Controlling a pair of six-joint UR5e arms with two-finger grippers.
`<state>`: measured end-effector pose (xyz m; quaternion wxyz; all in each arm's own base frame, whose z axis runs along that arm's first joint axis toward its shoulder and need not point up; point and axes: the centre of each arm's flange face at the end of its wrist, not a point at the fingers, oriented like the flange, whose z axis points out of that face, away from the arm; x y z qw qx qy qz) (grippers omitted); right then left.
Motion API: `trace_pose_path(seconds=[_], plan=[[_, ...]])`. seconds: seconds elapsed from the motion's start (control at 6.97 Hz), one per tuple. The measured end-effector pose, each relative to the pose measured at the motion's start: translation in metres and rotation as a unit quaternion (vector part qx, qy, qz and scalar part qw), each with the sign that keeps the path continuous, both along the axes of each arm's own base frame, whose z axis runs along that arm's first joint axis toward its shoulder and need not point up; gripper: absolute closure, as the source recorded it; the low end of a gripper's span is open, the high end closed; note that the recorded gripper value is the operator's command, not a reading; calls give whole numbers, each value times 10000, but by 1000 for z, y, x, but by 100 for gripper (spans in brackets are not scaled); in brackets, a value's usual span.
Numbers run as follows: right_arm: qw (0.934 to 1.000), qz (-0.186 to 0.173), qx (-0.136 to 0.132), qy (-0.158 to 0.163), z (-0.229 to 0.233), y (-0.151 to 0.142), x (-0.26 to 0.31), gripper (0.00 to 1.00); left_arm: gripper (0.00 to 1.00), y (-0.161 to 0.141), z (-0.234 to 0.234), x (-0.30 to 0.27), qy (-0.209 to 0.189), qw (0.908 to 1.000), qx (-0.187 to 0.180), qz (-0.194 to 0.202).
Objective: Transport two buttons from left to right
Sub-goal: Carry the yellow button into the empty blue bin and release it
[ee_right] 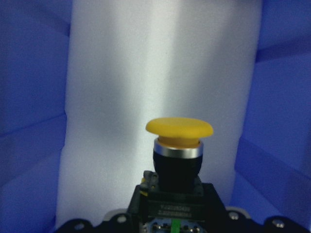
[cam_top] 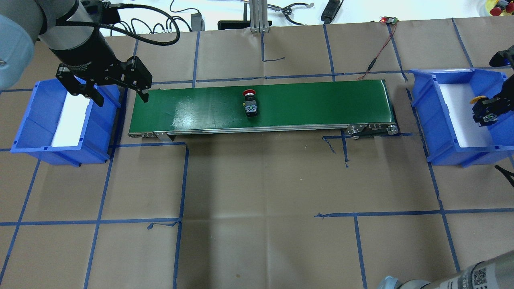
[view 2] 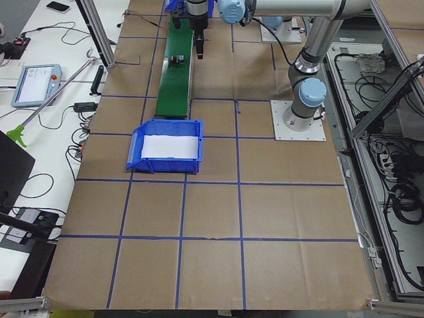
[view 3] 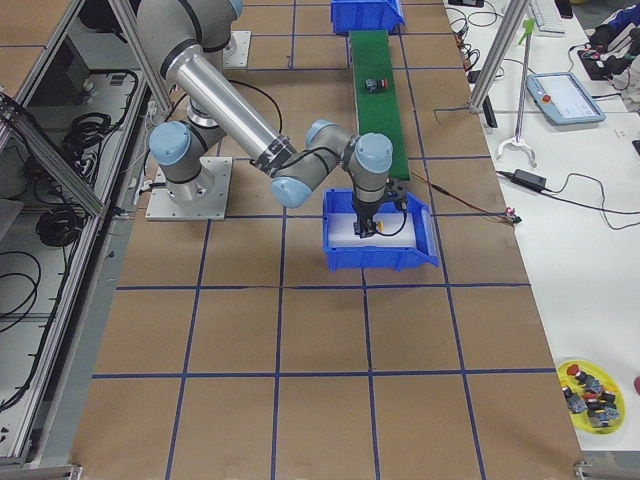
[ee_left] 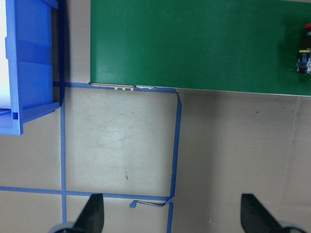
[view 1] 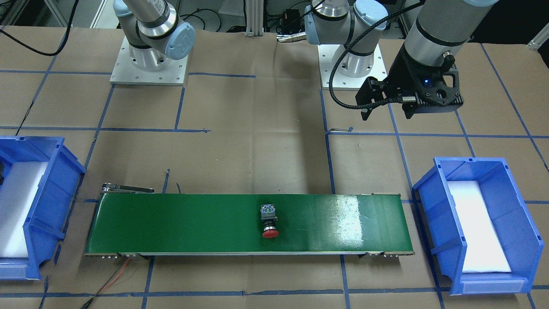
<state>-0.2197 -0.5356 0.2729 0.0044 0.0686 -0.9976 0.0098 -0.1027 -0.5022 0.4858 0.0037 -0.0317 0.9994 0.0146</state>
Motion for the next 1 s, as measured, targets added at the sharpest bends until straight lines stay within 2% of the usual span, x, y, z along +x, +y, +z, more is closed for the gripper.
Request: trace_pose_path(seconds=[0.43,0.57,0.72,1.0], plan=[[9999,12,109,-87,-32,12,10,98,0,0,-1,0,2,10000,5,0],[9999,13,131,-99,-40,14,12,76,0,0,-1,0,5,10000,6,0],[9998,4,146,-106,-44,16,13,2,0,0,0,0,7,10000,3,0],[9998,-33,143,-122,-47,18,15,1,0,-1,0,0,8,10000,-1,0]])
